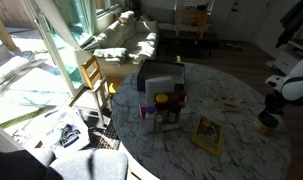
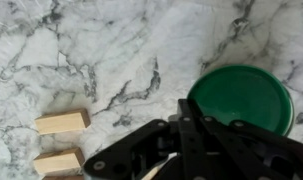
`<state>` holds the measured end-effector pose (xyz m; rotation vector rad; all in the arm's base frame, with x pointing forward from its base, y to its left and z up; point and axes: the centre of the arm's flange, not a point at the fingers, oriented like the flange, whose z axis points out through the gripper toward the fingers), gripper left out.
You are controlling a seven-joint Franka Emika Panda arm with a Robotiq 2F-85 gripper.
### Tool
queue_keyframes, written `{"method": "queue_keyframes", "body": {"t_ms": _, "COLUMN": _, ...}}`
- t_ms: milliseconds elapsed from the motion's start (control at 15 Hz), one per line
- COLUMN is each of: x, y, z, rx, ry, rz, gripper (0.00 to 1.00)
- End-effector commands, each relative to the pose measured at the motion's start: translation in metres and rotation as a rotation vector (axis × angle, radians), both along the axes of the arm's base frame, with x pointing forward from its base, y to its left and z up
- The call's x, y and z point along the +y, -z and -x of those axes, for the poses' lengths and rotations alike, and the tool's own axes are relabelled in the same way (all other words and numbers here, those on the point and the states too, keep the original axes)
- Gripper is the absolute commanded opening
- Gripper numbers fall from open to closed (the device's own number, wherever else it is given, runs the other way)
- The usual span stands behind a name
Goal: Put the green lid on the yellow tin
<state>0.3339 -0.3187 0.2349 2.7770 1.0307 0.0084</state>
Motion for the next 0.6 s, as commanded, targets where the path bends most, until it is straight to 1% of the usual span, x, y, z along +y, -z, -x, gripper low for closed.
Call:
{"method": "queue_keyframes", "body": {"t_ms": 0, "x": 0.0039, "y": 0.0019, "z": 0.0094, "rx": 0.006, "ry": 0.004, "rz": -0.011, "gripper": 0.00}}
{"method": "queue_keyframes", "body": {"t_ms": 533, "x": 0.0071, "y": -0.0022, "z": 0.0152, "rx": -0.005, "ry": 0.077, "rz": 0.004, "gripper": 0.00}}
